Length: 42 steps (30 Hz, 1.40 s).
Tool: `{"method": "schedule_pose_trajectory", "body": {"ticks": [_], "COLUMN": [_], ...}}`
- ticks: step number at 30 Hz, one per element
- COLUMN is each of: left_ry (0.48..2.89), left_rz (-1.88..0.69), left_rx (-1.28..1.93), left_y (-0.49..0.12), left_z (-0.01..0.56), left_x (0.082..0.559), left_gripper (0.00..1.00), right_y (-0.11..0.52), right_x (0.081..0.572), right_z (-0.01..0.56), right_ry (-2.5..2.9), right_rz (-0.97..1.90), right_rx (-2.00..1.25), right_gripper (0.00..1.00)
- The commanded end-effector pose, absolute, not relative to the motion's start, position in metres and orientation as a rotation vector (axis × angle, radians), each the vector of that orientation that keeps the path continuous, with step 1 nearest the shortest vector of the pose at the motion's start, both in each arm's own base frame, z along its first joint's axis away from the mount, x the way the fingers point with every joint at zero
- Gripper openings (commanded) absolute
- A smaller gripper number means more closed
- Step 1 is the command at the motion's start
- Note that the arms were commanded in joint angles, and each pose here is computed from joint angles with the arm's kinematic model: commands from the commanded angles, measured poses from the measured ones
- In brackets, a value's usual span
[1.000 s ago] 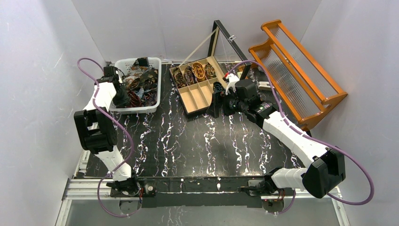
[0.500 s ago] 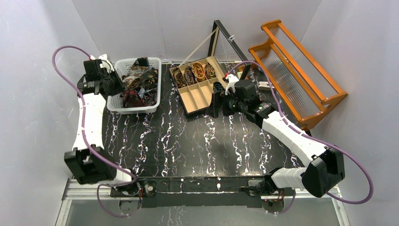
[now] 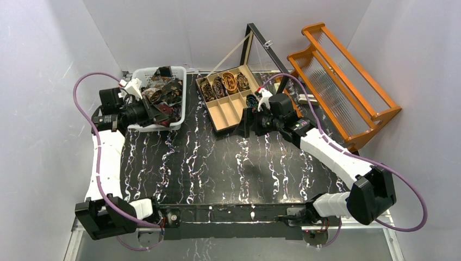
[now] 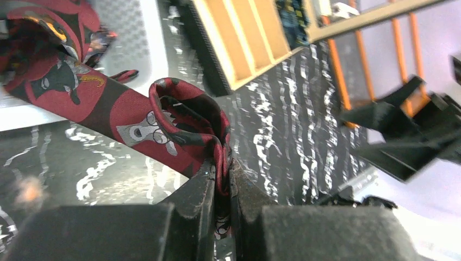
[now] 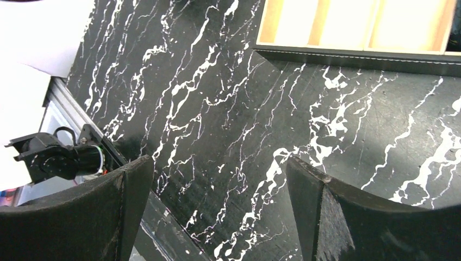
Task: Roll the ties
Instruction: Pick up the tie from the bin, then place the tie at the center of the board.
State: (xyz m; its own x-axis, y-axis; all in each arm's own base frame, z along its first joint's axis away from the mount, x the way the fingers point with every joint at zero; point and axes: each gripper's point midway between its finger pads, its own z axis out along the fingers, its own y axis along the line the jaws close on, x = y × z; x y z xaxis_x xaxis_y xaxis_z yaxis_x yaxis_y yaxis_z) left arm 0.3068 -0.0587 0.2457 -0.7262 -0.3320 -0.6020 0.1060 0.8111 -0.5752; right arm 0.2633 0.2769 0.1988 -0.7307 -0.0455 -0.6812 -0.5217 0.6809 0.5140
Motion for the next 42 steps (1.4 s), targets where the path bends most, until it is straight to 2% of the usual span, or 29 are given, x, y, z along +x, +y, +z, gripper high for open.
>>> {"method": "schedule_pose_trajectory", "body": {"ticks": [1,7,14,25,26,28,31,32,37,42], "left_ry": [2.146,2.165,2.053,2.269,2.295,2.324,2.305,2.298,2.350,2.399], "left_rz": [-1.027,-1.140,-1.281,-1.246,-1.241,-1.202,-1.072,-1.021,-0.718,-0.391], "left_rx": [0.035,0.209,0.299,0.569,0.564,0.551,0.494,0.472,0.309,-0.066], "left_y": [-0.104,-0.165,-0.222,-0.329,-0.333,-0.334,-0.318,-0.309,-0.252,-0.185], "left_z": [0.285,0.278,0.292,0.183,0.173,0.162,0.168,0.170,0.159,0.119], "left_x": [0.276,0.237,0.201,0.143,0.142,0.146,0.159,0.162,0.173,0.181], "left_gripper": [0.00,0.00,0.00,0.00,0.12,0.53,0.89,0.97,0.98,0.98], "right_y": [0.287,0.288,0.278,0.250,0.248,0.247,0.249,0.250,0.263,0.293], "right_x": [0.263,0.265,0.269,0.282,0.282,0.280,0.275,0.272,0.256,0.221], "right_z": [0.211,0.212,0.211,0.200,0.198,0.195,0.190,0.188,0.173,0.151], "right_ry": [2.183,2.176,2.171,2.189,2.193,2.200,2.218,2.227,2.269,2.343], "right_rz": [1.035,1.040,0.978,0.769,0.762,0.753,0.770,0.782,0.898,1.099], "right_rx": [-0.433,-0.406,-0.364,-0.266,-0.263,-0.273,-0.310,-0.319,-0.386,-0.536], "right_gripper": [0.99,0.99,0.99,0.99,0.99,0.99,0.99,0.99,0.99,0.94]}}
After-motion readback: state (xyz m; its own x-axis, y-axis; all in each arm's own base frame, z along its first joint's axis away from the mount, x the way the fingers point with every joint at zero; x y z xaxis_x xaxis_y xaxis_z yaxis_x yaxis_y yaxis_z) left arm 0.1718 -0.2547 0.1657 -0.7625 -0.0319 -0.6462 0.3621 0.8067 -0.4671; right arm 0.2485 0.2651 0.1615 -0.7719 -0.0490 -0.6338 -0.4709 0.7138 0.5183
